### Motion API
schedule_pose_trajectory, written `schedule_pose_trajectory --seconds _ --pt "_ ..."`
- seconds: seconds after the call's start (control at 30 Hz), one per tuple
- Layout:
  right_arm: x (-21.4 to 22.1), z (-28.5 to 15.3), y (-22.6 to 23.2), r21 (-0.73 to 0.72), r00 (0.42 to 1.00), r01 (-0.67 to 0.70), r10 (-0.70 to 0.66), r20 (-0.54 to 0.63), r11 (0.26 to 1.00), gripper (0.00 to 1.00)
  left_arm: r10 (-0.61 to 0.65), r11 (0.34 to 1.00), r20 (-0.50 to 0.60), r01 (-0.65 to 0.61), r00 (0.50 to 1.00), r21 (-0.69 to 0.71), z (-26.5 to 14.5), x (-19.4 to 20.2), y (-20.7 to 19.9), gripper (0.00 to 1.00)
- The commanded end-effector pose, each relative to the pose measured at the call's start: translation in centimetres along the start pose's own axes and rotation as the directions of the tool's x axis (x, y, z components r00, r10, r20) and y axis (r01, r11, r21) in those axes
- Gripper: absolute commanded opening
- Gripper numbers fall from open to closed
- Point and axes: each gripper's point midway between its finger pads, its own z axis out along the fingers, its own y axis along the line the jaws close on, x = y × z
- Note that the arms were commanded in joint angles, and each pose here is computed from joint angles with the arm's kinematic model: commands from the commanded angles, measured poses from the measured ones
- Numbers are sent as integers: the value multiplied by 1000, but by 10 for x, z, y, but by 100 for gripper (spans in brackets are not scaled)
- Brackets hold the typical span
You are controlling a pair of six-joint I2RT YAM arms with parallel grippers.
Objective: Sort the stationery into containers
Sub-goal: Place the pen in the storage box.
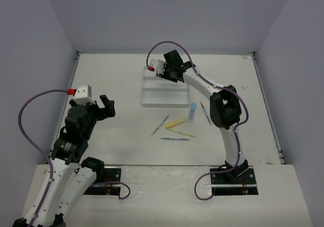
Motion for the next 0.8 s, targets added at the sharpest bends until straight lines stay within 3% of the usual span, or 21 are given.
schedule_pose_trajectory --seconds 0.0,0.17,0.3,0.37,0.47,0.53,0.6,0.67,0.77 --pt "-10 -3 1 -5 1000 -2 2 29 1000 43 5 1000 22 -5 1000 2 1 -6 -1 100" --pt "-23 -20 -2 -13 997 -29 29 75 1000 52 12 1000 9 -12 1000 -1 3 -4 -1 100" --pt "-30 -42 -20 34 991 -87 83 102 996 50 28 999 -11 -27 1000 19 6 -3 -5 100" --pt "-27 -69 -46 103 960 -264 251 127 959 49 50 996 -52 -47 997 71 14 3 -17 100" --pt "-7 -135 -80 158 787 -611 573 229 776 49 71 976 -175 -33 982 213 31 13 -52 100" --pt "9 -184 -78 126 568 -820 762 312 559 50 114 956 -269 -32 956 290 44 32 -80 100" --pt "42 -230 -48 40 322 -943 879 353 330 53 209 947 -288 -120 934 298 57 38 -111 100" --pt "54 -253 -22 -24 246 -961 895 372 274 55 365 894 -349 -221 863 390 60 68 -158 100" --pt "77 -273 11 -37 208 -970 903 375 239 55 562 775 -410 -284 719 564 70 127 -215 100"
